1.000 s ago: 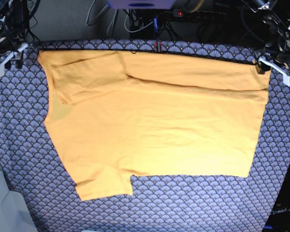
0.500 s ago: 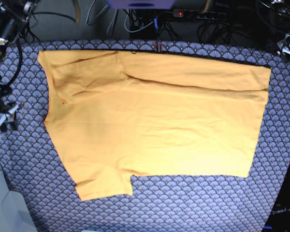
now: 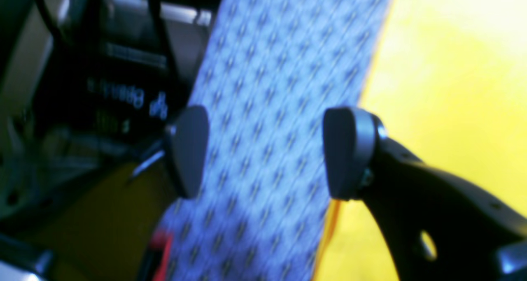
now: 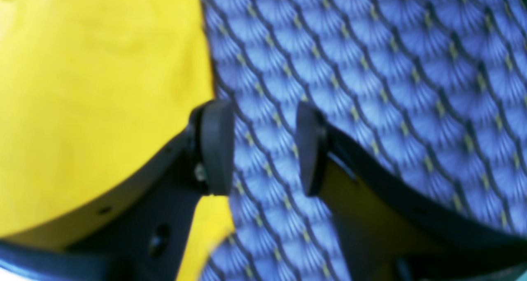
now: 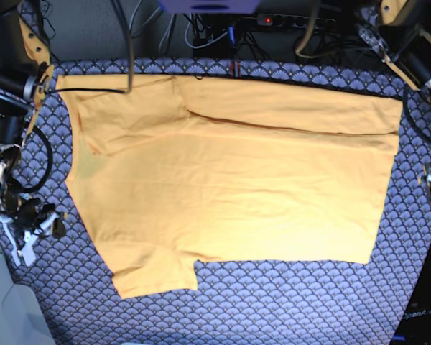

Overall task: Fold the T-shirt properly
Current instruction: 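Open both grippers and raise them away from the shirt, then move both grippers down to the side edges of the shirt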

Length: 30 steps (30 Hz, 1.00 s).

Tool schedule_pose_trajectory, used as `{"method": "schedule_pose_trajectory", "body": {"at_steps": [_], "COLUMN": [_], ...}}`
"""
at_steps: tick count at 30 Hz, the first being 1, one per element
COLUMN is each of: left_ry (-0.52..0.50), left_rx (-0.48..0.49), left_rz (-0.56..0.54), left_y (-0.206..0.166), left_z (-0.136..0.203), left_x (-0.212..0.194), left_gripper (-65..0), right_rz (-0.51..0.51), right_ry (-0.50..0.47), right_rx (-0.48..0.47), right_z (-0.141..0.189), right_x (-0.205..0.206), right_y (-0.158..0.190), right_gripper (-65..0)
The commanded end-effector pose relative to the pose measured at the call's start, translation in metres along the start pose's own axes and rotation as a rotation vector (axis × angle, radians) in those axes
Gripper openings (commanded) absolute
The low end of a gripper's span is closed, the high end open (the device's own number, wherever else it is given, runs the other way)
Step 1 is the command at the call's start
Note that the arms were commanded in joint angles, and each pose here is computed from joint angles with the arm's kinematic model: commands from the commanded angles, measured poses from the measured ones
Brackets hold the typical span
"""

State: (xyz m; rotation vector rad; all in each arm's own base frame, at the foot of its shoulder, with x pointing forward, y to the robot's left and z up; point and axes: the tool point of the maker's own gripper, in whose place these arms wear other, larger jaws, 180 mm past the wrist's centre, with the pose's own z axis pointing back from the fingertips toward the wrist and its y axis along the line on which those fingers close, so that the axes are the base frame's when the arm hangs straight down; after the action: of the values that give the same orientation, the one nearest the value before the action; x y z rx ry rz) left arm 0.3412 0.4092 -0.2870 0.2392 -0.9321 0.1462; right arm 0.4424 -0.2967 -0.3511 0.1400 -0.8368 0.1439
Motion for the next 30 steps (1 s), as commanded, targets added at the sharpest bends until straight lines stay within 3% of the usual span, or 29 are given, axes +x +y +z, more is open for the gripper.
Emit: {"method": "schedule_pose_trajectory", "body": {"at_steps": [1, 7, 13, 25, 30], "left_ry": [-0.014, -0.024, -0.061, -0.098, -0.083], "left_rx": [-0.012, -0.094, -0.16, -0.174, -0.171], "left_rz": [-0.016, 0.084, 0.028, 0.001, -0.007], "left_y": [-0.005, -0.044, -0.092, -0.105, -0.103], "left_z": [-0.007, -0.049, -0.078, -0.074, -0.072], "left_x": [0.014, 0.023, 0.035, 0.043, 0.032], "left_gripper": [-22.1, -22.1, -22.1, -22.1, -22.1], "right_rz": [0.022, 0.039, -0.034, -0.104, -0.12], "right_ry": [-0.075, -0.072, -0.119, -0.227, -0.215], "right_rx": [0.002, 0.075, 0.128, 0.131, 0.133], "right_z": [0.004, -0.021, -0.045, -0.05, -0.053], "right_x": [0.03, 0.032, 0.031, 0.045, 0.021], "right_y": [-0.001, 0.026, 0.036, 0.032, 0.036], "right_gripper": [-39.0, -39.0, -39.0, -39.0, -39.0]}}
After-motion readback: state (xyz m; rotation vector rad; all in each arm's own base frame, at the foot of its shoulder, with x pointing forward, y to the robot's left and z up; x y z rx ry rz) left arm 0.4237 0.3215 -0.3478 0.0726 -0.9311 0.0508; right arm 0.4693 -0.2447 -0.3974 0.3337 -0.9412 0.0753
